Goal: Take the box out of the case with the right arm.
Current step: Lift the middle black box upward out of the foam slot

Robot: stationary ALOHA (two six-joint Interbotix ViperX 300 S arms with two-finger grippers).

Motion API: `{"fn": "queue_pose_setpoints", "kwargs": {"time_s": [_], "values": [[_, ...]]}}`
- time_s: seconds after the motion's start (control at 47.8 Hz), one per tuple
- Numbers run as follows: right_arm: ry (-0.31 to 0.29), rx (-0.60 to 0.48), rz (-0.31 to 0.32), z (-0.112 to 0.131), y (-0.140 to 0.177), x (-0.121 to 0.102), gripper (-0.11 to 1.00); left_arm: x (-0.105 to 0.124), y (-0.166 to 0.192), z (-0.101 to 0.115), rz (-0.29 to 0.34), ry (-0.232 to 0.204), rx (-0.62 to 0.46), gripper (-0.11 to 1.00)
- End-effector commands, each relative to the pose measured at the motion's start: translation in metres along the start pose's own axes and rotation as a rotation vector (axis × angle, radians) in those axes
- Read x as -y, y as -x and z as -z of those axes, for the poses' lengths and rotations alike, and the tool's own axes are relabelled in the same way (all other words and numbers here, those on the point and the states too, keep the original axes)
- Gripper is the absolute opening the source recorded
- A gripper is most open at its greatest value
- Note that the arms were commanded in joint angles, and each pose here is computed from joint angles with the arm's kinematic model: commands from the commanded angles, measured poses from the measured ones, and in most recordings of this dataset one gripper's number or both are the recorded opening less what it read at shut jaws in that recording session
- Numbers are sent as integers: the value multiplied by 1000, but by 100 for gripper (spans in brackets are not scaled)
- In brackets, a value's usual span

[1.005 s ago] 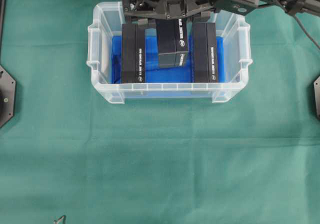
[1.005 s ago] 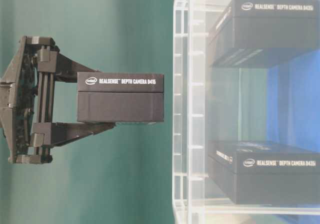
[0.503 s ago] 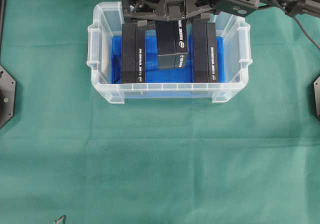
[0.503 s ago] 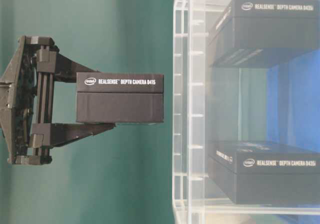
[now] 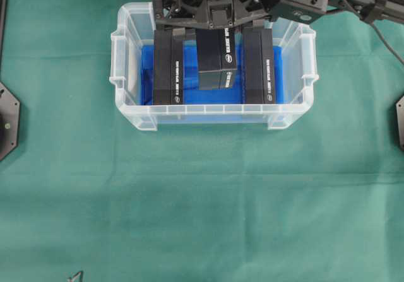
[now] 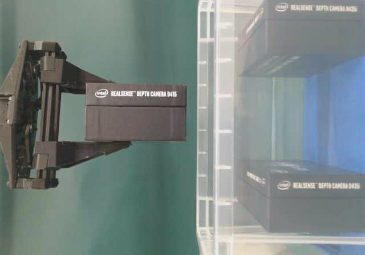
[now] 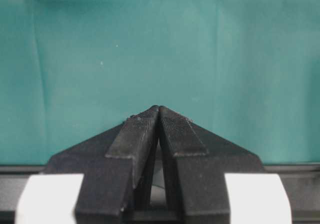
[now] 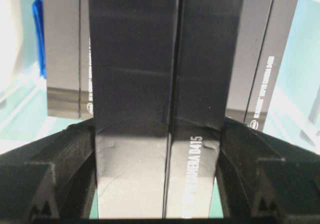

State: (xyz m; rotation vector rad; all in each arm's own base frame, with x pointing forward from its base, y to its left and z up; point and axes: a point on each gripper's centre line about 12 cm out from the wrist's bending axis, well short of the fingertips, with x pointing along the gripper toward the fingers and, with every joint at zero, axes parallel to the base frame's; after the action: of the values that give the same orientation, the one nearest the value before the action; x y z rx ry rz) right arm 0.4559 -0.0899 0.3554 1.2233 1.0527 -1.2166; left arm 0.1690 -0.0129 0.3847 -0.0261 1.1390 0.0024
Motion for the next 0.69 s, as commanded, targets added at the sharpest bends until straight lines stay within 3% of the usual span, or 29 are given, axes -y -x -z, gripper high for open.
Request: {"fn": "queue_pose_setpoints", "kwargs": {"time_s": [0.0, 0.67], "values": [[-4, 12, -77, 0, 34, 9, 65, 0, 7, -4, 1, 1, 20, 0], [1, 11, -75, 3, 32, 8, 65, 0, 7, -2, -1, 1, 8, 0]]}}
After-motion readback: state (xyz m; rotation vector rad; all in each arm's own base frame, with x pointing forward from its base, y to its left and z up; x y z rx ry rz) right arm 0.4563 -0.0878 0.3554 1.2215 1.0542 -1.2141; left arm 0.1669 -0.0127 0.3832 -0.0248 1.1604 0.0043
